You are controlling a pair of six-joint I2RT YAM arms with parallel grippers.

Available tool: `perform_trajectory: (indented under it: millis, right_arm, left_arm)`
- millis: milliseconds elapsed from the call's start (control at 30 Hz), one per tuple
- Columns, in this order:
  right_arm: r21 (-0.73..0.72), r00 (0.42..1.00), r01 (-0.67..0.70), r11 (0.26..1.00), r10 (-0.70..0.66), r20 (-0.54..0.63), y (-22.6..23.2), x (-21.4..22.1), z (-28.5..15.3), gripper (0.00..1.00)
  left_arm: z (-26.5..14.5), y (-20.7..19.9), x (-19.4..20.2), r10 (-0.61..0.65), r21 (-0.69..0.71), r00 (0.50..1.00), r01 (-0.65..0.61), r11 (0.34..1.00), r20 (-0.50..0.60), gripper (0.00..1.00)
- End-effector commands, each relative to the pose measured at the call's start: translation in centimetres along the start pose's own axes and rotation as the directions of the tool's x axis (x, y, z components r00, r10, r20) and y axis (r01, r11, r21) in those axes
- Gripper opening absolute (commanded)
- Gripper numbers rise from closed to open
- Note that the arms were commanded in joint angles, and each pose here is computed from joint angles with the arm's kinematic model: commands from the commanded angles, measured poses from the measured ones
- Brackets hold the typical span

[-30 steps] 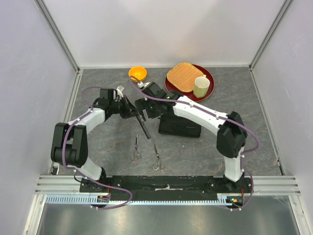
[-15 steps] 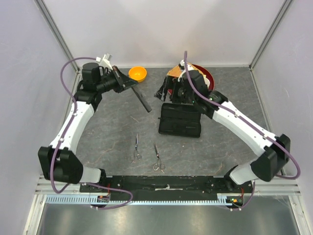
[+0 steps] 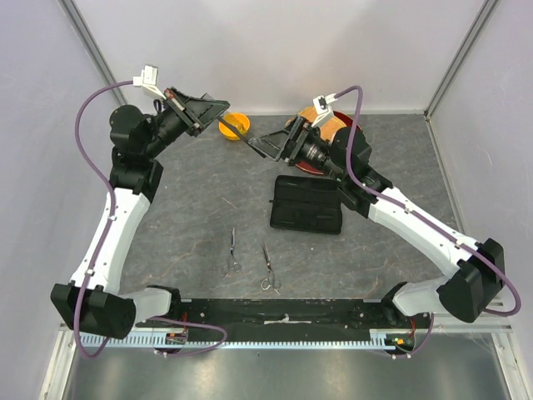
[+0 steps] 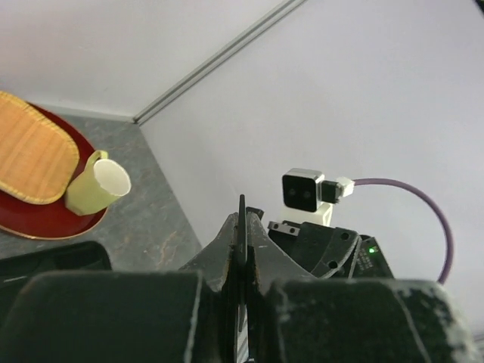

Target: Sort the hair-cutting tools

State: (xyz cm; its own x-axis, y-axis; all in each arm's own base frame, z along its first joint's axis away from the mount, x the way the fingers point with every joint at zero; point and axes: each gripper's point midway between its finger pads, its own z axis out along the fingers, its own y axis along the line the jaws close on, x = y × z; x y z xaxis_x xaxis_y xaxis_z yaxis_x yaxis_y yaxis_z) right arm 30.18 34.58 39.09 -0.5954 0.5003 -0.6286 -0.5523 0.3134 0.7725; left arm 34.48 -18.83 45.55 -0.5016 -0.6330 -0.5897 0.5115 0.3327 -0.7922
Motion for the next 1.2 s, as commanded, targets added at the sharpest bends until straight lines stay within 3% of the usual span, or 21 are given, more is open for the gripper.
perform_trajectory:
  millis: [0,367,600,967,1167]
  right_arm:
    - [-0.204,0.998,0.009,0.979,0.004,0.06,5.9,-2.5,0.4,0.84]
    - [-0.33,0.984,-0.016,0.944,0.073,0.16,8.7,-4.4,-1.2,0.66]
    - [-0.352,0.986,-0.067,0.933,0.116,0.119,8.7,-3.7,-0.9,0.57]
    - [-0.353,0.983,-0.142,0.925,0.174,0.059,7.5,-2.2,0.0,0.54]
    - [-0.364,0.98,-0.166,0.917,0.195,0.044,7.6,-2.1,0.4,0.35]
  left_arm:
    - [-1.1,-5.2,-2.2,-0.041,0.089,0.99,0.029,0.996,0.133,0.02]
    - [-2.6,-5.4,-2.5,-0.098,0.064,0.958,0.083,0.994,0.269,0.02]
    - [-3.0,-5.7,-2.7,-0.098,0.084,0.946,0.076,0.994,0.31,0.02]
    - [-3.3,-5.6,-2.5,-0.106,0.102,0.94,0.076,0.992,0.323,0.02]
    - [-3.3,-5.1,-2.2,-0.112,0.098,0.94,0.084,0.992,0.322,0.02]
